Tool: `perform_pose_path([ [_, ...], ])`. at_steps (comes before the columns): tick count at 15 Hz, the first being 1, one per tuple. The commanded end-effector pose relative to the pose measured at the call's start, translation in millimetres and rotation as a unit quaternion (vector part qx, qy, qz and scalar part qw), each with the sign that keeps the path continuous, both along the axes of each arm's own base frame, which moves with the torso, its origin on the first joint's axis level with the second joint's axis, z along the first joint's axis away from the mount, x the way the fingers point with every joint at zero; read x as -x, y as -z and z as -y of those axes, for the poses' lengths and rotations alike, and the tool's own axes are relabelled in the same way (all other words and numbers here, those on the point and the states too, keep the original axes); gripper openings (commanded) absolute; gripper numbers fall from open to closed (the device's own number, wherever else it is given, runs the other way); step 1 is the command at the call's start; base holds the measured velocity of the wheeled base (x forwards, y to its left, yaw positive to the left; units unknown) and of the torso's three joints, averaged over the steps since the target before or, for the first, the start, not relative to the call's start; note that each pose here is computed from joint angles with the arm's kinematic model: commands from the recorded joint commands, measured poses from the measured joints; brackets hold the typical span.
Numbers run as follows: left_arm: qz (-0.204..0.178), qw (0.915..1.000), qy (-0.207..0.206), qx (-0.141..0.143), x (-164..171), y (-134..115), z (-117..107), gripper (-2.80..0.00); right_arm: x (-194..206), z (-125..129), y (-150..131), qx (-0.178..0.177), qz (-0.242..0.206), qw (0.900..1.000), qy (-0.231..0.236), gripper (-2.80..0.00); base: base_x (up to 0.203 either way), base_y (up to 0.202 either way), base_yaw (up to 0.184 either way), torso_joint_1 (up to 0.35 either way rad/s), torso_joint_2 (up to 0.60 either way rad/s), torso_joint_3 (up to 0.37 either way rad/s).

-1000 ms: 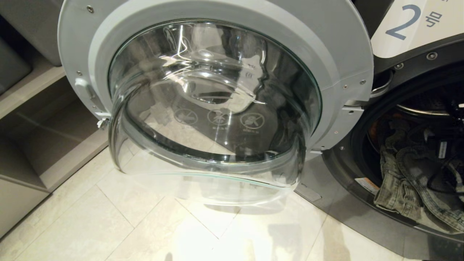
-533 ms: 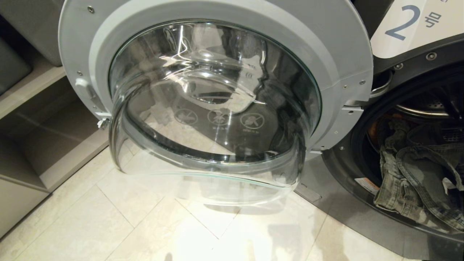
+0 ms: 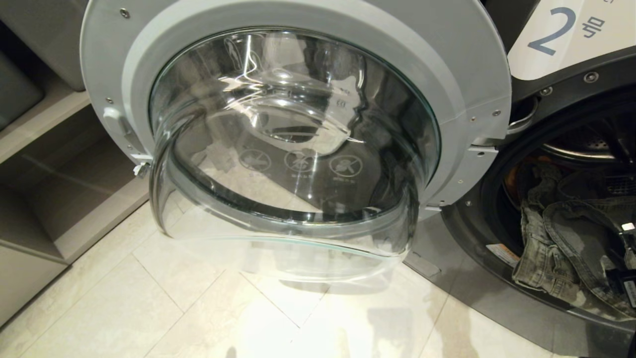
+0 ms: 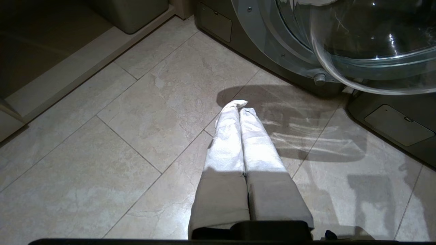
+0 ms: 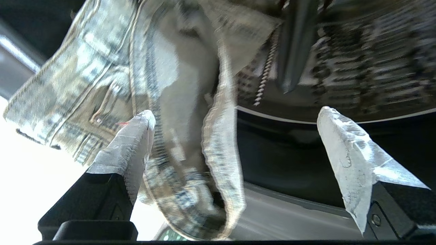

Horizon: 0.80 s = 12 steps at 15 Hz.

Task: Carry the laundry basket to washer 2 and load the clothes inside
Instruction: Place the clothes into the washing machine

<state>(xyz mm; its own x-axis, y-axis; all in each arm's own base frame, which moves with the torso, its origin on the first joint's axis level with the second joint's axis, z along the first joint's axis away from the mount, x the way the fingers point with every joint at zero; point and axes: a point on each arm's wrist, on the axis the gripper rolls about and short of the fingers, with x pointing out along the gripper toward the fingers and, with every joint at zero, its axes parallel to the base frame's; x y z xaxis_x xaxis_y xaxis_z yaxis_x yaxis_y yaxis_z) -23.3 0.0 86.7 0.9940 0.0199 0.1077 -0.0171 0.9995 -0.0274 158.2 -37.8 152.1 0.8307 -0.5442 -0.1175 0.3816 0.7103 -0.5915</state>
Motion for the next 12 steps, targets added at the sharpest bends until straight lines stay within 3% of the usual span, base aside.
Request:
perform_pose_path([
  [1, -0.019, 0.9998, -0.001, 0.0, -3, 11, 0, -2.8, -20, 4, 14, -0.005, -0.038, 0.999, 0.008, 0.0, 0.0, 0.0, 0.0, 0.0, 0.0, 0.0],
  [5, -0.02, 0.9998, -0.001, 0.0, -3, 11, 0, -2.8, -49, 11, 23, -0.004, -0.052, 0.998, 0.042, 0.0, 0.0, 0.0, 0.0, 0.0, 0.0, 0.0],
  [8, -0.02, 0.9998, -0.001, 0.0, -3, 11, 0, -2.8, -74, 18, 15, 0.006, -0.027, 0.996, 0.087, 0.0, 0.0, 0.0, 0.0, 0.0, 0.0, 0.0],
  [12, -0.019, 0.9998, -0.001, 0.001, -3, 11, 0, -2.8, -96, 26, 18, 0.01, -0.016, 0.993, 0.114, 0.0, 0.0, 0.0, 0.0, 0.0, 0.0, 0.0],
])
